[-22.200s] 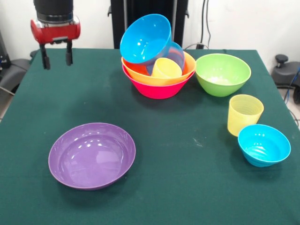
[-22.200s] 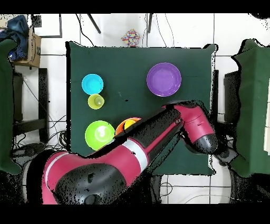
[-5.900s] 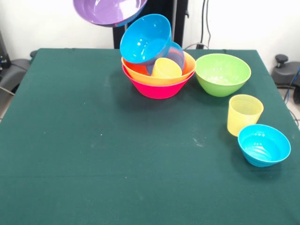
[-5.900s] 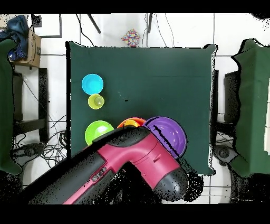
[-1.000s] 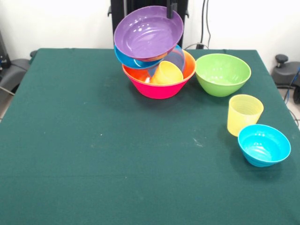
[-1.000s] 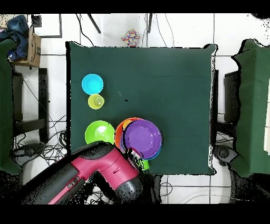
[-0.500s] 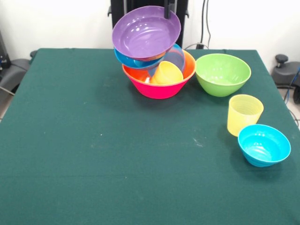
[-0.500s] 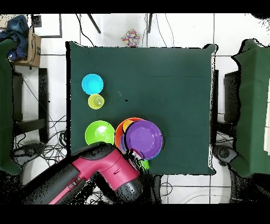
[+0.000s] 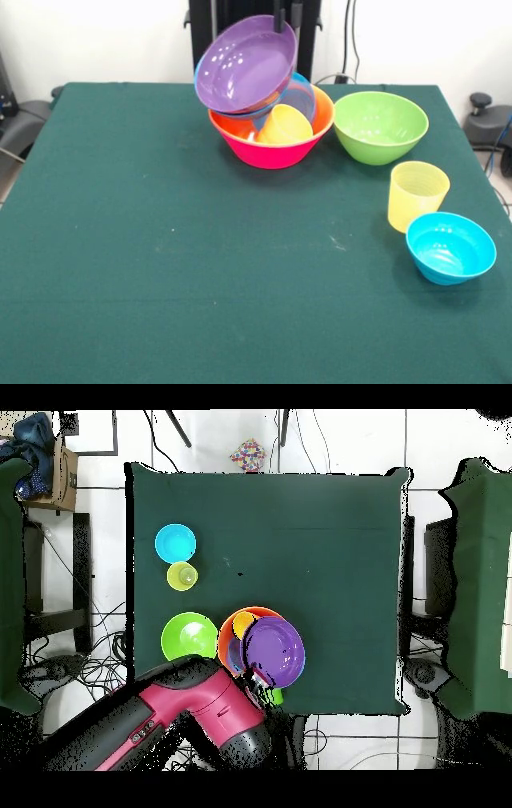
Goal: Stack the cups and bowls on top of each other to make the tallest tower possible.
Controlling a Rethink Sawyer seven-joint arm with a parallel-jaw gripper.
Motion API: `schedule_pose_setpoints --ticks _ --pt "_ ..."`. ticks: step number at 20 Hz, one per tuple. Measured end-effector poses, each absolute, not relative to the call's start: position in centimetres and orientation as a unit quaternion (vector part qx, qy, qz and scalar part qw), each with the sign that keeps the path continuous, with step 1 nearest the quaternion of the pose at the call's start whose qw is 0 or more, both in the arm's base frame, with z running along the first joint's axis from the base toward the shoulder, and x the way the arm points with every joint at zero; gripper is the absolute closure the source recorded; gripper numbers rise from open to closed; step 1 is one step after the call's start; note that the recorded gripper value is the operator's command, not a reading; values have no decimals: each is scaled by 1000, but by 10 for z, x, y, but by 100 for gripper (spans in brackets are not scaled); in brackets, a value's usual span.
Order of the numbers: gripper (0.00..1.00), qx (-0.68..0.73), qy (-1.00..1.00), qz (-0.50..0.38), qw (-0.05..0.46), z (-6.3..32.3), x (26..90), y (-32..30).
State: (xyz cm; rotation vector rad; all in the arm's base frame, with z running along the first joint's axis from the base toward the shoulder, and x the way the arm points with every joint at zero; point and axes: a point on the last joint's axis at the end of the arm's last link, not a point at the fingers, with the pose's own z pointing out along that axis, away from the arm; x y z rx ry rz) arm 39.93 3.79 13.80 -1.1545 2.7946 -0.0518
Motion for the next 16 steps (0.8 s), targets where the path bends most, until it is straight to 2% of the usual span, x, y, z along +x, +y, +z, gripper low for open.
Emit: schedule_pose_setpoints --ticks 16 --pt "0 -384 921 -17 57 139 399 38"
